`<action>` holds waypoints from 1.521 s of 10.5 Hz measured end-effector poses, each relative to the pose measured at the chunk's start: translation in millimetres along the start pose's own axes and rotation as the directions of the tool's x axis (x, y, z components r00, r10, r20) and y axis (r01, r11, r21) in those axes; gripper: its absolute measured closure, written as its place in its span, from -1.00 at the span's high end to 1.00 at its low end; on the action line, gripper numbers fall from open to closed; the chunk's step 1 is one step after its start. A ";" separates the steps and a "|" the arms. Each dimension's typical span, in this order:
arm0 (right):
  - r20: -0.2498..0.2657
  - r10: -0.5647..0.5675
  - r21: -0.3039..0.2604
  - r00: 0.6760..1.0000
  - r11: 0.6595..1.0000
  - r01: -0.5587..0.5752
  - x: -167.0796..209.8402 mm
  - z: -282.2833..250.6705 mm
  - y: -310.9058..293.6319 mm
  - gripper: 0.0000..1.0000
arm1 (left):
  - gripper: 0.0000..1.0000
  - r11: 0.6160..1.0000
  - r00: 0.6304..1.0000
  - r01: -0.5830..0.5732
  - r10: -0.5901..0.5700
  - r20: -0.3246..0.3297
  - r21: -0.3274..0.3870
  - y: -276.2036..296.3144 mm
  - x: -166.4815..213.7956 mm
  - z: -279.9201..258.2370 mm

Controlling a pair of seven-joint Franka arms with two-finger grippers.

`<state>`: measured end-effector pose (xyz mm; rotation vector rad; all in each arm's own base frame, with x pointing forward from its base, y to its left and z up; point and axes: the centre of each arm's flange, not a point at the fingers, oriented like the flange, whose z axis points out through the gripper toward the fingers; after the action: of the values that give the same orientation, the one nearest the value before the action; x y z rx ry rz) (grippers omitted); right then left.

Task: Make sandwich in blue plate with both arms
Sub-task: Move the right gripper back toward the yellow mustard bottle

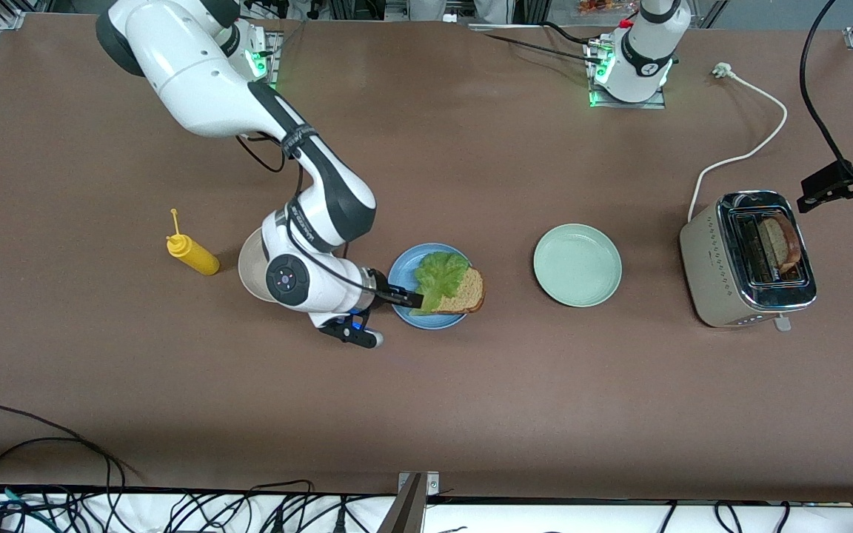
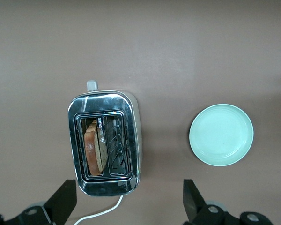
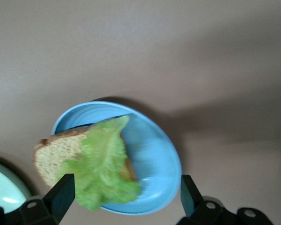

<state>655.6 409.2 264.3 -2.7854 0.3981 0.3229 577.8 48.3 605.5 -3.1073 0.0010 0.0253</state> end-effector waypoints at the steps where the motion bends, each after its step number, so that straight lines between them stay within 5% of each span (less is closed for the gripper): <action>1: -0.033 -0.040 -0.070 0.999 0.997 0.038 -2.2 -23.3 2.4 1.00 | 1.00 1.000 1.000 0.000 0.000 0.000 0.000 -0.1 0.0 0.2; 3: -0.054 -0.161 -0.220 0.985 0.965 0.146 -9.1 -67.6 12.9 1.00 | 1.00 1.000 1.000 0.000 0.000 0.001 0.000 -0.2 0.1 0.4; 6: 0.025 -0.280 -0.332 0.960 0.903 0.272 -8.4 -121.3 43.9 1.00 | 1.00 1.000 1.000 -0.001 0.001 0.001 0.000 0.5 0.2 0.6; 10: 0.140 -0.378 -0.362 0.915 0.841 0.403 -0.2 -208.5 106.9 1.00 | 1.00 1.000 1.000 -0.030 0.030 -0.002 -0.001 17.0 1.5 -0.8; 16: 0.295 -0.604 -0.324 0.740 0.666 0.672 15.8 -282.3 272.6 1.00 | 1.00 0.999 0.999 -0.040 0.040 -0.004 -0.002 22.7 1.6 -2.0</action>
<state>637.0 62.9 448.9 -3.0251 -0.7945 0.4952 579.5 25.5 606.8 -3.1091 0.0629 0.0198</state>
